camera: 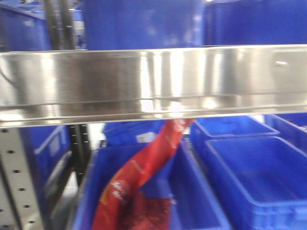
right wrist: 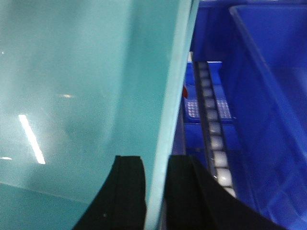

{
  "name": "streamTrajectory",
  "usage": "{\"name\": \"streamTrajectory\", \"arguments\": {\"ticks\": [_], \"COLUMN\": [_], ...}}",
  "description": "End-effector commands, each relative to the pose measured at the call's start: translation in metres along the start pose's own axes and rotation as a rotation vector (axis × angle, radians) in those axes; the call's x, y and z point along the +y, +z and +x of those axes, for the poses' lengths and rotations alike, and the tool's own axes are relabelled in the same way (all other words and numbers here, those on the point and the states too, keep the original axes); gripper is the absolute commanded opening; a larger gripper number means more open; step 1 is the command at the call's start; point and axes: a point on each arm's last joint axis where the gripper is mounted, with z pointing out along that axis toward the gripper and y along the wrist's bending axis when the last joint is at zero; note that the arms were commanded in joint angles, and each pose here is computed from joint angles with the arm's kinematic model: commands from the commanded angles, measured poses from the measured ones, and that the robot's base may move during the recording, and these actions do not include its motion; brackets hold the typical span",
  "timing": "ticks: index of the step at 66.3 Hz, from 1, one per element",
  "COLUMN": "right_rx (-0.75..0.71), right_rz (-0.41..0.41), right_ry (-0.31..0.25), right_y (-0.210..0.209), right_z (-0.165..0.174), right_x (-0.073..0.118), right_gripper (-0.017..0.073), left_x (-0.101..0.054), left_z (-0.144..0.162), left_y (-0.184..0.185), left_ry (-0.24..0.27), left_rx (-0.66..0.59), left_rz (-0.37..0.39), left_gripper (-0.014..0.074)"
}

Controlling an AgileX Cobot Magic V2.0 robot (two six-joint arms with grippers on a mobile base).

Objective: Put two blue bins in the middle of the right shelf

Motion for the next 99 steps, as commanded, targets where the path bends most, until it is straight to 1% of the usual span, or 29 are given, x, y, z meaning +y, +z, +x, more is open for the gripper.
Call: {"name": "streamTrajectory", "arguments": {"ticks": [1, 52, 56, 65, 79, 85, 88, 89, 91, 93, 99], "right_rx": [-0.112, -0.112, -0.134, -0.198, -0.205, -0.144, -0.110, -0.089, -0.070, -0.051, 0.013], "right_rz": [-0.096, -0.096, -0.098, -0.105, -0.106, -0.086, -0.061, -0.051, -0.038, -0.026, -0.010], "right_ry": [0.018, 0.018, 0.019, 0.022, 0.022, 0.012, -0.001, -0.003, 0.005, 0.015, 0.013], "right_y": [-0.015, -0.015, -0.015, -0.016, -0.015, -0.003, 0.007, 0.013, 0.022, 0.032, 0.062], "right_z": [-0.010, -0.010, -0.012, -0.018, -0.019, -0.014, -0.012, -0.010, -0.009, -0.008, -0.002], "right_x": [0.009, 0.009, 0.009, 0.010, 0.010, 0.009, 0.008, 0.008, 0.007, 0.007, 0.008], "right_gripper": [-0.0164, -0.0164, -0.0164, -0.0164, -0.0164, -0.0164, -0.0164, -0.0164, -0.0164, -0.0164, -0.0167], "left_x": [-0.008, -0.008, -0.008, -0.010, -0.011, -0.010, -0.010, -0.010, -0.010, -0.010, -0.009], "left_z": [-0.015, -0.015, -0.015, -0.015, -0.014, -0.011, -0.007, -0.005, -0.003, 0.000, 0.008], "left_y": [-0.011, -0.011, -0.011, -0.011, -0.011, -0.011, -0.006, -0.004, 0.000, 0.006, 0.026], "left_ry": [-0.009, -0.009, -0.009, -0.026, -0.030, -0.032, -0.072, -0.102, -0.127, -0.129, -0.116], "left_rx": [-0.154, -0.154, -0.154, -0.146, -0.137, -0.107, -0.060, -0.046, -0.027, -0.015, 0.011], "left_rz": [0.076, 0.076, 0.076, 0.105, 0.112, 0.102, 0.091, 0.089, 0.084, 0.081, 0.054], "left_gripper": [-0.0111, -0.0111, -0.0111, -0.0111, -0.0111, -0.0111, -0.0111, -0.0111, -0.0111, -0.0111, -0.0111]}}
